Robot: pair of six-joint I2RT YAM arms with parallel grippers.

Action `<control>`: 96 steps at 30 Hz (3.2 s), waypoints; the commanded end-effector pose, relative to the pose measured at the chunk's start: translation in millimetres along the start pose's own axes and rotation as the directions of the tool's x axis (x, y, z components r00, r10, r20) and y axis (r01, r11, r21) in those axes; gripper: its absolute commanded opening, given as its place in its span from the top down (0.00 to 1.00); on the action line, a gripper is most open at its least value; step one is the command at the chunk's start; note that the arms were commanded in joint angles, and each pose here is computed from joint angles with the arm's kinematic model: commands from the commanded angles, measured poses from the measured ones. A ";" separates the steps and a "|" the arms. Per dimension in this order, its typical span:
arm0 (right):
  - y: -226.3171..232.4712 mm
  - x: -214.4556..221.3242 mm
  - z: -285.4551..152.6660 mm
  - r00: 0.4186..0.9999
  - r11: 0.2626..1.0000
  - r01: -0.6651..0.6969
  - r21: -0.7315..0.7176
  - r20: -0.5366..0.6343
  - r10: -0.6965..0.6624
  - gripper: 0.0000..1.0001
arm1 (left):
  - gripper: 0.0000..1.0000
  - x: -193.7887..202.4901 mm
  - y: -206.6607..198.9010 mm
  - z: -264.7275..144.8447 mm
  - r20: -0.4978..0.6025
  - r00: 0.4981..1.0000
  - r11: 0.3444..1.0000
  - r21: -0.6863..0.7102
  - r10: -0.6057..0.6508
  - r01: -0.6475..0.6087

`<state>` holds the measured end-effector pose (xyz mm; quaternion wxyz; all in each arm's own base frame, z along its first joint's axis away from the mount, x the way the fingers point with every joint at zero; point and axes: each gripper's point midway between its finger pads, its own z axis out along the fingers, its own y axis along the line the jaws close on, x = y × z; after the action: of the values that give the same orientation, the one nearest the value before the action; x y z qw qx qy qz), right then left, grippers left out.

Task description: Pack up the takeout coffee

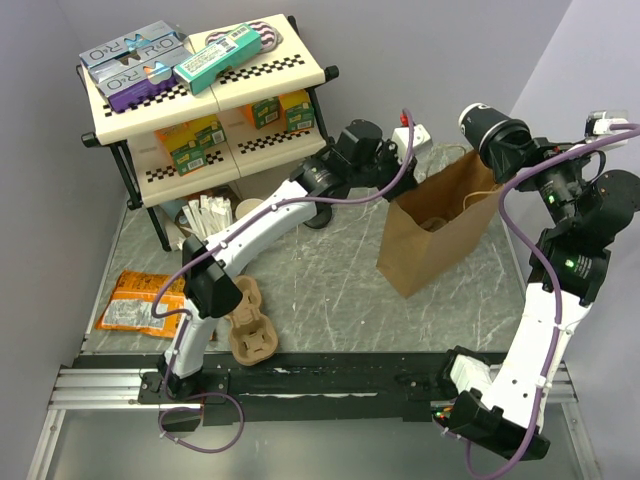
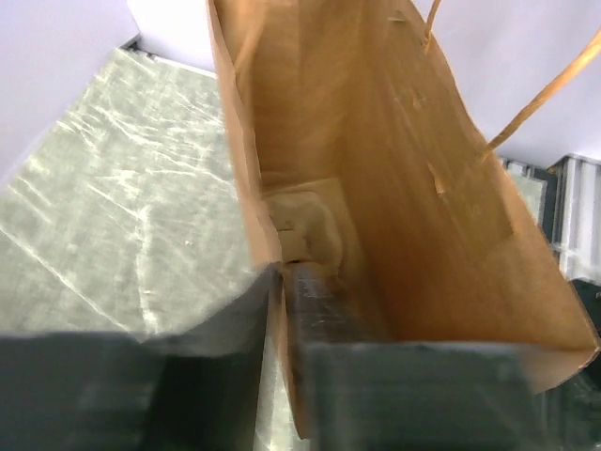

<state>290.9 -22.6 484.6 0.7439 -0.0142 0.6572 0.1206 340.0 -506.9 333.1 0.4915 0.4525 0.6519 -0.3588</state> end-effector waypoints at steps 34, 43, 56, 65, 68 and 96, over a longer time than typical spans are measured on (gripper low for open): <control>3.4 -3.9 -7.6 0.999 1.000 -0.014 -0.005 0.034 0.014 0.39 | 0.51 -30.6 -4.0 2.9 0.071 0.997 0.999 -0.035 0.012 -0.010; 2.6 -3.3 -8.3 0.999 1.000 -0.016 -0.004 0.030 0.016 0.39 | 0.73 -5.6 3.7 11.6 0.006 1.000 0.998 -0.056 -0.013 0.013; 33.4 -34.5 -17.9 0.996 0.991 0.074 -0.109 0.059 -0.068 0.44 | 0.99 -31.9 25.5 -51.1 0.014 0.987 0.983 -0.092 0.160 -0.158; 81.6 -29.0 -37.9 0.989 0.925 0.145 -0.350 0.035 -0.142 0.65 | 0.99 -13.1 49.6 -117.3 -0.072 0.914 0.908 -0.105 0.399 -0.405; 94.5 -16.4 -46.2 0.989 0.890 0.139 -0.434 0.008 -0.151 0.97 | 0.99 -5.7 49.1 -131.6 -0.095 0.895 0.891 -0.089 0.437 -0.444; 148.7 18.7 -118.9 0.804 0.587 0.528 -0.613 0.139 -0.578 1.00 | 0.99 -4.9 40.0 -164.9 -0.031 0.812 0.797 -0.171 0.583 -0.579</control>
<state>149.4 99.2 469.5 0.6668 -0.4446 0.5905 0.0946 313.1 -338.1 347.0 0.5736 0.5891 0.5446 -0.1653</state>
